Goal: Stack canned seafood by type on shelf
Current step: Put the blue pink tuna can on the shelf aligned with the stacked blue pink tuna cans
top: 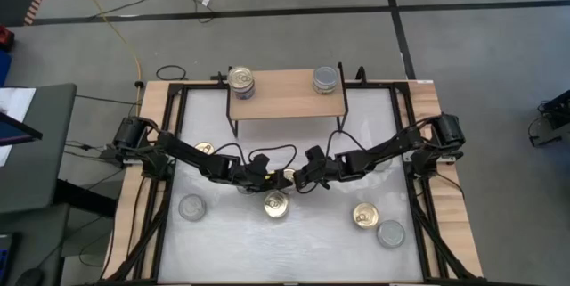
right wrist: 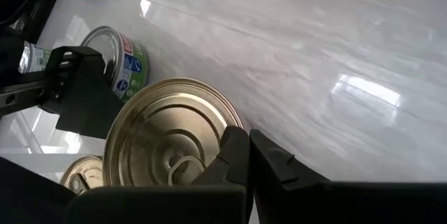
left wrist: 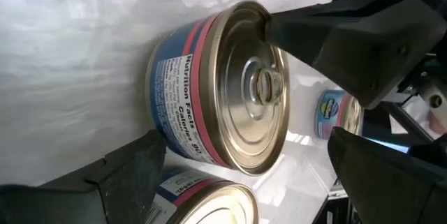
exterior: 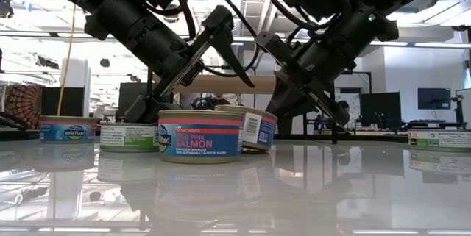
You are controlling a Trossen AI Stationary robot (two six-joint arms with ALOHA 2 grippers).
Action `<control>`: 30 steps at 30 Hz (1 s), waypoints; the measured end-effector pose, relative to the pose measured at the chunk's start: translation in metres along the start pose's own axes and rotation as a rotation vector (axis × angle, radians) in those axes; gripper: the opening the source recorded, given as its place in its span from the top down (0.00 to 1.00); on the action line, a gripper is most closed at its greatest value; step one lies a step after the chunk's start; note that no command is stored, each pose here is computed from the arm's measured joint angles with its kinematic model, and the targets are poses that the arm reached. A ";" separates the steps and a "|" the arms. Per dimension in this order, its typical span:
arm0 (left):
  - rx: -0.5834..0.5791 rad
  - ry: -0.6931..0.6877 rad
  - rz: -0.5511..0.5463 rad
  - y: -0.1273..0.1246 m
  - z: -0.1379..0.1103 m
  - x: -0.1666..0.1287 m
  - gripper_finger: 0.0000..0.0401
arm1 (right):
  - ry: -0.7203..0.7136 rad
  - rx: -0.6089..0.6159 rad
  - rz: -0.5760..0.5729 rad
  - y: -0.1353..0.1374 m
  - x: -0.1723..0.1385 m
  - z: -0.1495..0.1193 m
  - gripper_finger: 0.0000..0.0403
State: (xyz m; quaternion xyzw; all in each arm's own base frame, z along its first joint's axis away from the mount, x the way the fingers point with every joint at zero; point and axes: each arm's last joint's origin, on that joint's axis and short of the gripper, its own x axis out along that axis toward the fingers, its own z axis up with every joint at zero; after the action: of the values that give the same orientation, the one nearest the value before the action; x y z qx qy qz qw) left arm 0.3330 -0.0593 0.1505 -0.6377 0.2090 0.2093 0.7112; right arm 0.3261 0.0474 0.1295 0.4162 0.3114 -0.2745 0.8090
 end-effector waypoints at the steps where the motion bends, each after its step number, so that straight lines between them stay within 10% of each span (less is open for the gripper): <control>1: 0.000 -0.007 0.000 0.000 0.000 0.000 0.05 | -0.003 0.003 0.000 0.000 0.000 -0.001 0.93; 30: 0.041 -0.101 -0.043 -0.004 0.003 0.000 0.05 | -0.031 -0.091 0.004 0.006 -0.019 -0.002 0.93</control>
State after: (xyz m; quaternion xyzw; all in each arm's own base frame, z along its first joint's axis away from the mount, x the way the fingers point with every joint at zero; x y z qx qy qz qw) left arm 0.3353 -0.0572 0.1544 -0.6160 0.1633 0.2216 0.7381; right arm 0.3178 0.0555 0.1458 0.3755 0.3102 -0.2646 0.8323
